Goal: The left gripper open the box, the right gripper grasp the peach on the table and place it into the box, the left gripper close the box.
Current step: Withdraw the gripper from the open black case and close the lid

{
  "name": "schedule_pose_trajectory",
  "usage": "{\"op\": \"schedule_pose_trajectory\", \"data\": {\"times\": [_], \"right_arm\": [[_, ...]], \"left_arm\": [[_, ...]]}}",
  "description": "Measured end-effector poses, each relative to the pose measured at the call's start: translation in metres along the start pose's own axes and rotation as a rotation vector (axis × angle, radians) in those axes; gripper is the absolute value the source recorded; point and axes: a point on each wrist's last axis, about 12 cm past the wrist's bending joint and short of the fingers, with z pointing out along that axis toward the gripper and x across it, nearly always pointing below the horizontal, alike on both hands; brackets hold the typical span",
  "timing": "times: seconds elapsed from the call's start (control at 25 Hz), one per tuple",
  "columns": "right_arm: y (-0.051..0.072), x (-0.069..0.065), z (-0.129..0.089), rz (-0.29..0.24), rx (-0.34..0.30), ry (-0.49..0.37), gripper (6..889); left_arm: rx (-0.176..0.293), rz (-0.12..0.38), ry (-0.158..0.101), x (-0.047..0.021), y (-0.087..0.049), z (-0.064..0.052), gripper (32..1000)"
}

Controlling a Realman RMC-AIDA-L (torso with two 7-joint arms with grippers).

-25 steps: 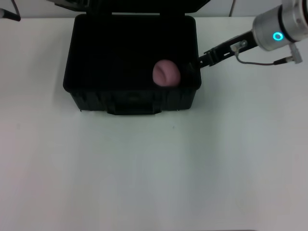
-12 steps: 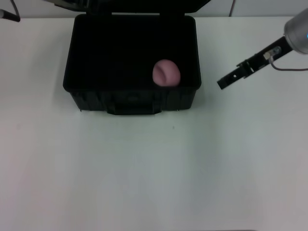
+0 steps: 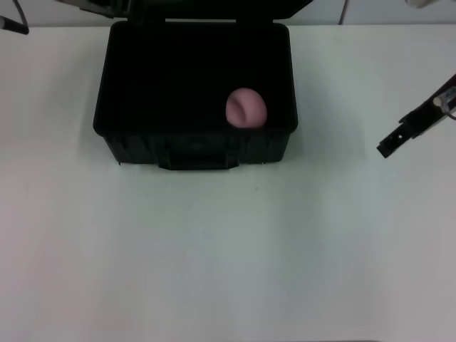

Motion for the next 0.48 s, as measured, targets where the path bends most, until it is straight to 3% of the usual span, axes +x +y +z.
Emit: {"op": "schedule_pose_trajectory", "data": {"times": [0.48], "right_arm": [[-0.0001,0.0006,-0.0006,0.003,0.023,0.03,868]], "left_arm": [[0.0,0.001,0.0,0.0,0.0,0.0,374]]}}
